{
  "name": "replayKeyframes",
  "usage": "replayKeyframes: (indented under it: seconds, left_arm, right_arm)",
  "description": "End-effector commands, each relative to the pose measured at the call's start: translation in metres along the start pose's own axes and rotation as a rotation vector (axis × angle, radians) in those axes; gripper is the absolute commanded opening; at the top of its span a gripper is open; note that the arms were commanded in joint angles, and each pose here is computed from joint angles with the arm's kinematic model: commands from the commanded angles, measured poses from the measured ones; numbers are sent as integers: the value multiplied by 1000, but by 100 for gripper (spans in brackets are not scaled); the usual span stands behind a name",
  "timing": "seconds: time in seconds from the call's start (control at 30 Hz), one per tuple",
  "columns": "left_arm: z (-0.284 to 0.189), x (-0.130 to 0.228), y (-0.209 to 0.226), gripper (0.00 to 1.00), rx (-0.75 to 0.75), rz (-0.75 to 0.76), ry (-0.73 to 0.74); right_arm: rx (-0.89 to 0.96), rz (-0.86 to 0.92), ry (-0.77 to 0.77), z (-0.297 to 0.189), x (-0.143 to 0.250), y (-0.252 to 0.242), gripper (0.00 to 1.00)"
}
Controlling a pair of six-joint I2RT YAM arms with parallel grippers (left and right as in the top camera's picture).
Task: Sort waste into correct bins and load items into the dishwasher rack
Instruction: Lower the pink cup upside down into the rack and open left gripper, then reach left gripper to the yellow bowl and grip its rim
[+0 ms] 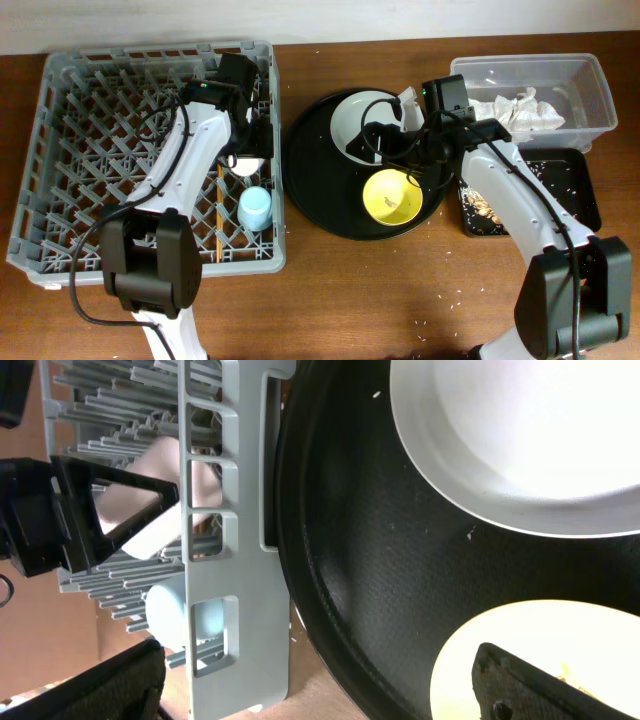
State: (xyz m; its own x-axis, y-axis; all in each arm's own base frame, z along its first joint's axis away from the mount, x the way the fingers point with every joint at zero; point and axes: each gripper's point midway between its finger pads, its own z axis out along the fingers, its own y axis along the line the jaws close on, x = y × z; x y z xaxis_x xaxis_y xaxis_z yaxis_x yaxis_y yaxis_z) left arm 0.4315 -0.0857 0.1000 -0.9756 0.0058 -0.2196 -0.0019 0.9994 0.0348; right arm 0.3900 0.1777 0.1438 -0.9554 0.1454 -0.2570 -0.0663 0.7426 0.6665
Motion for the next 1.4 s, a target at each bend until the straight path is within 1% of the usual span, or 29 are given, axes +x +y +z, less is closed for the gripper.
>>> replayKeyframes:
  seconds: [0.0,0.07,0.17,0.3,0.37,0.43,0.47,0.53,0.57,0.67,0.7,0.8,0.87,0.97,1.07,1.23,1.37]
  left_arm:
    - [0,-9,-1,87,3,-24,-22]
    - [0,-10,-3,86,15,-52,-29]
    - [-2,-14,-9,86,48,-52,-39]
    - [-26,-24,-10,87,58,-53,-61]
    - [-49,-26,-9,86,59,-51,-59]
    - [-69,-23,-11,87,68,-44,-47]
    - [-77,-20,-15,87,85,-34,-36]
    - [-85,-13,-28,87,131,5,-12]
    - [-87,-8,-36,87,161,37,5]
    - [-87,6,-52,87,185,75,48]
    - [-88,9,-56,87,186,87,55]
    - [-89,14,-73,87,194,125,53]
    - [-91,16,-86,86,203,155,41]
    - [-91,13,-106,86,220,181,7]
    - [-90,14,-112,86,223,150,10]
    - [-75,28,-126,85,220,105,49]
    - [-48,46,-154,82,232,111,64]
  right_arm:
    - [10,-18,-11,-2,-2,0,98]
    - [13,-18,-12,-2,-2,0,99]
    - [13,-18,-11,-2,-2,0,98]
    - [12,-30,-15,-3,-3,0,99]
    - [16,-48,-21,-5,-4,1,88]
    - [35,-55,-36,-13,-4,2,84]
    - [48,-76,-46,-18,-4,3,80]
    - [105,-80,-74,-31,-4,1,78]
    - [172,-77,-100,-45,-2,-4,78]
    - [340,-54,-133,-78,12,-19,78]
    - [396,-41,-130,-90,20,-25,78]
    - [488,-12,-88,-105,40,-38,79]
    - [504,6,-47,-105,50,-42,79]
    - [511,17,-22,-101,54,-46,76]
    - [515,19,-16,-101,55,-47,75]
    - [536,71,-57,-108,47,-52,76]
    - [532,99,-119,-137,36,-46,77]
